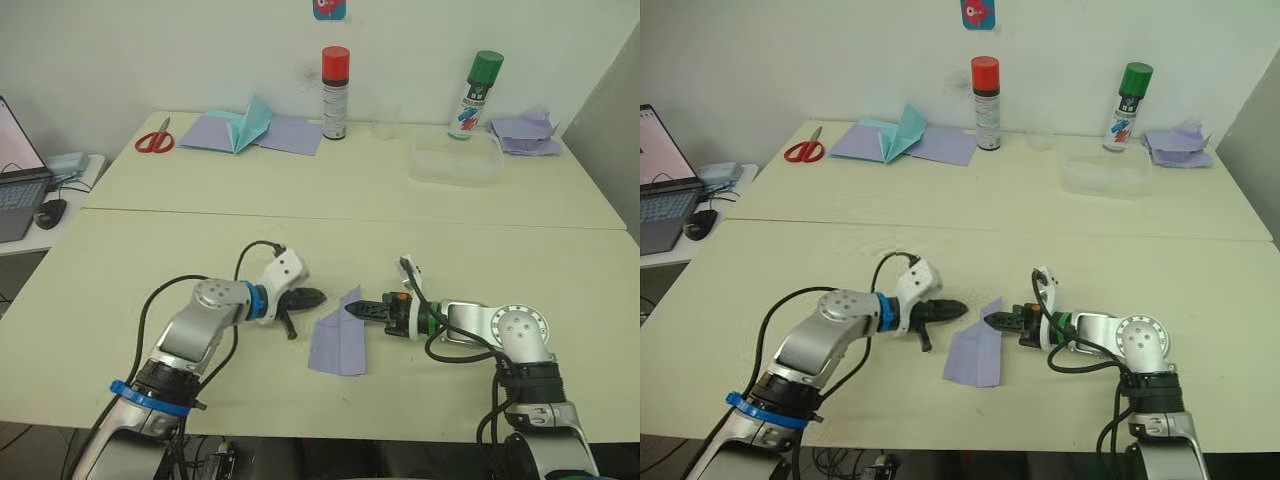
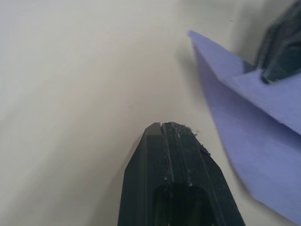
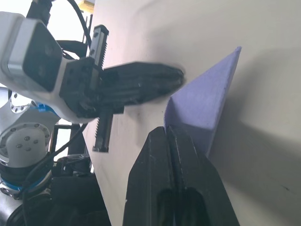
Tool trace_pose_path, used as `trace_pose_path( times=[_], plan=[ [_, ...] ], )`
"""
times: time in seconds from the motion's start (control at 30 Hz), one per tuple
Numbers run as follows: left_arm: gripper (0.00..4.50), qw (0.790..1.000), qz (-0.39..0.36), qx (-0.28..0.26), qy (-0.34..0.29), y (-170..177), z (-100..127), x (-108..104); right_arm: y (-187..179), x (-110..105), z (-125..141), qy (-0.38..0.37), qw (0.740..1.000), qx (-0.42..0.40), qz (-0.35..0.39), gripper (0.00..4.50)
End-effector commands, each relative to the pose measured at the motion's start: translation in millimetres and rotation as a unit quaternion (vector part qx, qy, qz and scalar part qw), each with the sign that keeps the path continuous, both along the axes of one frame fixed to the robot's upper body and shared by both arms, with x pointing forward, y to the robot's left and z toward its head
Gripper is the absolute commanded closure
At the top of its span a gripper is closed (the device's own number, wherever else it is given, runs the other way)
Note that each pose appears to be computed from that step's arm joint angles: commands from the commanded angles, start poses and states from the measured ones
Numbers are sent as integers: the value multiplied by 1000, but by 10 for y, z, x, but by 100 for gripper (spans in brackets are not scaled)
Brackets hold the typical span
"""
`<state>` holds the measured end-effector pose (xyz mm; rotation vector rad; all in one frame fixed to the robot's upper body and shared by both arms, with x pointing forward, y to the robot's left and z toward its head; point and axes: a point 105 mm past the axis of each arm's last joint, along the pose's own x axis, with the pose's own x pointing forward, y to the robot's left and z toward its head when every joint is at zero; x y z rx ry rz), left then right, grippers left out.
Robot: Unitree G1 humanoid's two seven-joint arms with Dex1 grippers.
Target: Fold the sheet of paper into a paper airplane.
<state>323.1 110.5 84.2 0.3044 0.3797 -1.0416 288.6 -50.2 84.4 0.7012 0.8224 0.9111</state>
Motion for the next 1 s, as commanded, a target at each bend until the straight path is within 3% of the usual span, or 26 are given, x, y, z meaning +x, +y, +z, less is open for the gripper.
trace_pose_path(
  times=[0.03, 0.07, 0.17, 0.4, 0.57, 0.8, 0.93, 1.0],
  plan=[
    [450, 998, -15, -48, -29, -164, 204, 26, 28, 14, 46, -13, 1000, -1, 4, 446],
    [450, 998, -18, -49, -28, -189, 195, 21, 28, 17, 49, -14, 1000, -2, 4, 446],
    [450, 999, -21, -41, -28, -203, 164, 11, 28, 34, 72, -11, 1000, 8, -1, 388],
    [450, 998, -39, -44, -15, -129, 205, -96, 18, 117, 137, 14, 998, 50, -33, 144],
    [450, 994, -84, -72, 9, -141, 380, -334, 37, 112, 110, 33, 997, 52, -36, 144],
    [450, 989, -110, -102, 5, -163, 673, -475, 61, 88, 25, 42, 998, 30, -35, 144],
    [450, 988, -120, -92, 1, -143, 738, -508, 102, 25, -7, 26, 1000, 8, -14, 144],
    [450, 989, -120, -89, -2, -130, 756, -499, 112, 19, -19, 20, 1000, 4, -12, 197]
  ],
)
